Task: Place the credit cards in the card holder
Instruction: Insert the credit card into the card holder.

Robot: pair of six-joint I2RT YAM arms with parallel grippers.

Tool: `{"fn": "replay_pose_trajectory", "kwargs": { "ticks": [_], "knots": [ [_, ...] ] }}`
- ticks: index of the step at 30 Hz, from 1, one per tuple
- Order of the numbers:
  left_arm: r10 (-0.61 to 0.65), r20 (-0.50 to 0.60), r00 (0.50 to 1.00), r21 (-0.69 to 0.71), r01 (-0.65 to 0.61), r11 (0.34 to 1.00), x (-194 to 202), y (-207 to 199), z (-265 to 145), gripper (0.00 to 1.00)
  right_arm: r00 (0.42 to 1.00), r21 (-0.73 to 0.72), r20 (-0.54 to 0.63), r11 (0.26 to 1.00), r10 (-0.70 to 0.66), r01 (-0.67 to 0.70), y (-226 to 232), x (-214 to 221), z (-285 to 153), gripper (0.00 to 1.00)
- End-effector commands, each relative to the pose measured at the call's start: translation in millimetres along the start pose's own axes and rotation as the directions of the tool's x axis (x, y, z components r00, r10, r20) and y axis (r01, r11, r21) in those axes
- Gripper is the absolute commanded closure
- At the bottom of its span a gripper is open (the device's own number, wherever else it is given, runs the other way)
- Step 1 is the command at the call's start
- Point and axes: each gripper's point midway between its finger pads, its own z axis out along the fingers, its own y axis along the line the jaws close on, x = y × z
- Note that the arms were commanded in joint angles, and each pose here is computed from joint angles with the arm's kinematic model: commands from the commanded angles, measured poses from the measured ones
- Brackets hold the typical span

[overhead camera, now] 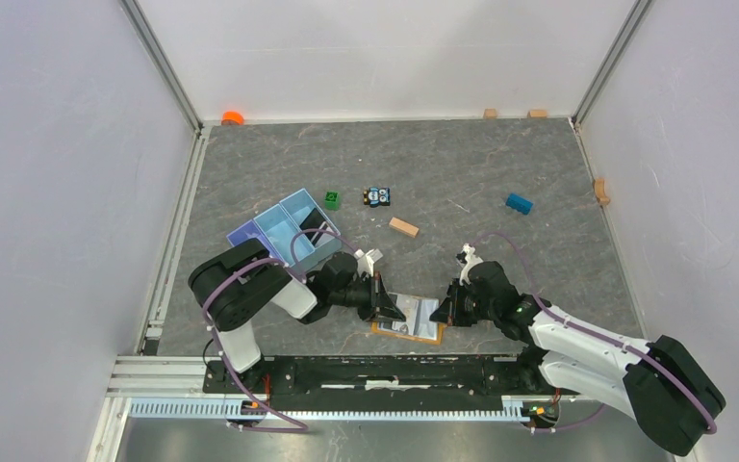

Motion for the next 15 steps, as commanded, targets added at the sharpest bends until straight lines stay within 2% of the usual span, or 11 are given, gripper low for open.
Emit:
{"fn": "replay_pose_trajectory", "kwargs": {
  "ticks": [1,6,15],
  "knots": [
    [0.026,-0.010,1.000,-0.062,-0.026,0.998,-2,13,1,0.98,0.998,0.202,-0.055,0.979,-0.015,0.026,-49,22,-5,1.00],
    [0.073,-0.015,0.997,-0.135,-0.074,0.988,-7,25,-4,0.98,0.999,0.205,-0.047,0.979,-0.014,0.023,-49,21,-6,1.00],
    [0.096,-0.029,0.995,-0.161,-0.099,0.982,-8,30,-3,0.98,0.999,0.203,-0.051,0.979,-0.015,0.025,-49,21,-6,1.00]
  ]
}}
